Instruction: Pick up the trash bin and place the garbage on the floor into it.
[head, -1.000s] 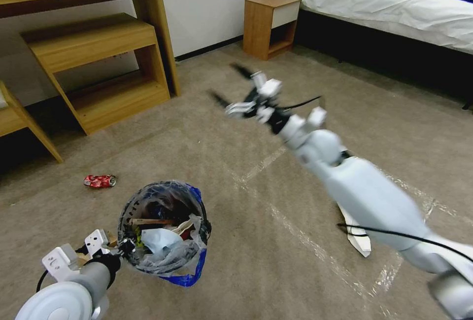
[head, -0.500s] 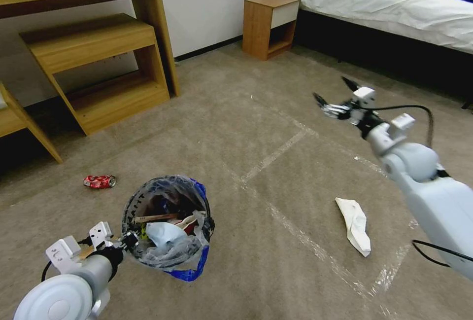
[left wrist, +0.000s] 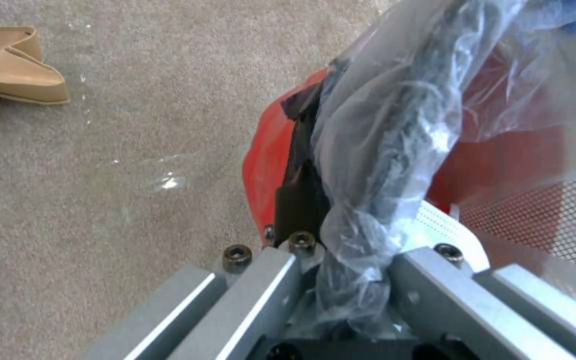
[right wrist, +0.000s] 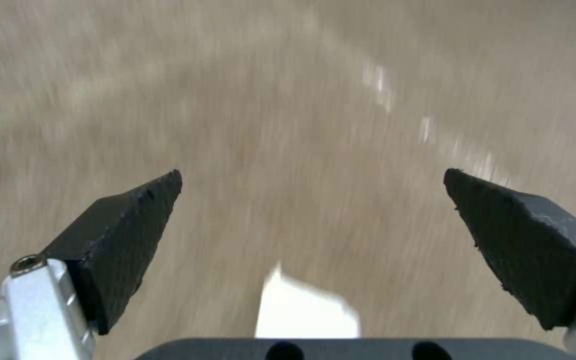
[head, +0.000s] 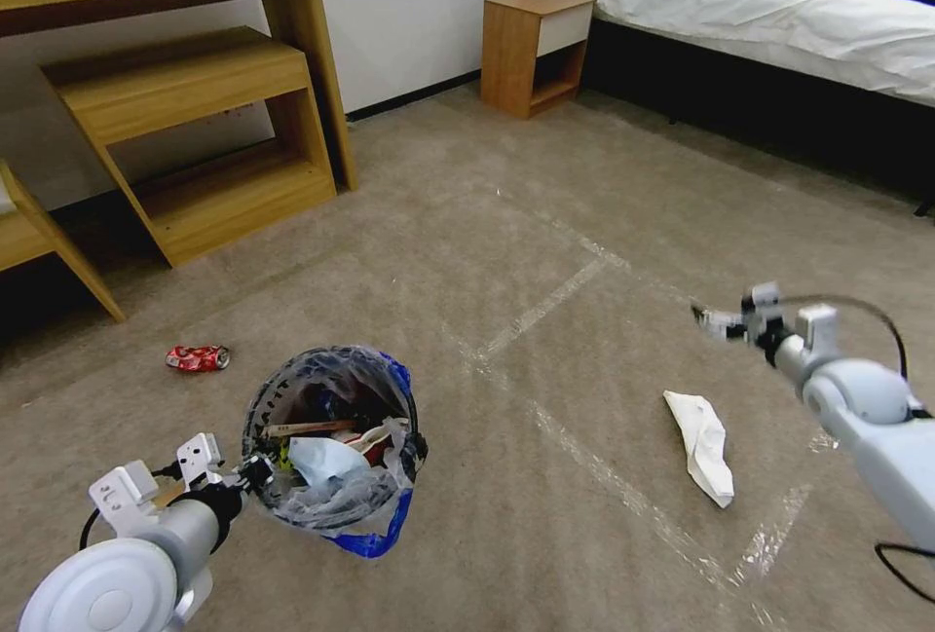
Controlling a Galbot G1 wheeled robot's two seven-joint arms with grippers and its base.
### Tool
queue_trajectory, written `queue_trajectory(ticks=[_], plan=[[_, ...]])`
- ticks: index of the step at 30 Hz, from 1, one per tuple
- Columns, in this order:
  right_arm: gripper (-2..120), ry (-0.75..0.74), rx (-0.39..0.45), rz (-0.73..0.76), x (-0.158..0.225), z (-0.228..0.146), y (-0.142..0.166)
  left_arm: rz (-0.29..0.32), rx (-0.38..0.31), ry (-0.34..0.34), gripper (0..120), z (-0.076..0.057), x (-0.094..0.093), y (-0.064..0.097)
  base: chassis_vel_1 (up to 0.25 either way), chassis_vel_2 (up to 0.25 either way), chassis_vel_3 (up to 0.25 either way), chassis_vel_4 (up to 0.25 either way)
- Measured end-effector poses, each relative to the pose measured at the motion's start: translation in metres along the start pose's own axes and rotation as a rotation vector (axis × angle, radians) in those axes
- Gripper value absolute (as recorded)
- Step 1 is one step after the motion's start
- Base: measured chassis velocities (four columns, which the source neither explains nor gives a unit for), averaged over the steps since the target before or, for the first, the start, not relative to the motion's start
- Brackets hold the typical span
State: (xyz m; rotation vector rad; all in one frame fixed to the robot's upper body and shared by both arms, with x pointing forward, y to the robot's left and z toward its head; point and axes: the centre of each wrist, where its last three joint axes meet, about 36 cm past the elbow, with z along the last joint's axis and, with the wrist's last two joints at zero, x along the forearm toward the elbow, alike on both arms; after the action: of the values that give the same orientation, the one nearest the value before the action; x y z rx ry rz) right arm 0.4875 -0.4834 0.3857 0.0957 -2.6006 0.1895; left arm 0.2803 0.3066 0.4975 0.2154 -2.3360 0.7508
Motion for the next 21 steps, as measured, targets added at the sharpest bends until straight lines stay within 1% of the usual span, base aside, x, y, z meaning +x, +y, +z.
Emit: queue_trajectory(ticks=[2,3,6,10,21], plan=[[100,0.096,-0.047,0.012,-0.002,0.018,0.006,0.001,-0.003,-0.002,0,-0.001,0.001,0.0,0.0,0.0,0.0,0.0],[100,0.096,-0.047,0.012,-0.002,0.018,0.006,0.001,-0.003,-0.002,0,-0.001,0.001,0.0,0.0,0.0,0.0,0.0],[100,0.191,-0.066,0.017,-0.006,0.039,0.008,0.001,-0.005,-0.003,0,-0.001,0.003,-0.001,0.0,0.0,0.0,0.0],[100,0.241,-0.065,0.017,-0.006,0.048,0.009,-0.003,-0.002,0.0,0,0.001,0.002,-0.001,0.0,0.0,0.0,0.0],[100,0.288,-0.042,0.051,-0.01,0.063,0.005,-0.009,-0.002,0.004,0,0.004,0.001,-0.002,0.0,0.0,0.0,0.0]])
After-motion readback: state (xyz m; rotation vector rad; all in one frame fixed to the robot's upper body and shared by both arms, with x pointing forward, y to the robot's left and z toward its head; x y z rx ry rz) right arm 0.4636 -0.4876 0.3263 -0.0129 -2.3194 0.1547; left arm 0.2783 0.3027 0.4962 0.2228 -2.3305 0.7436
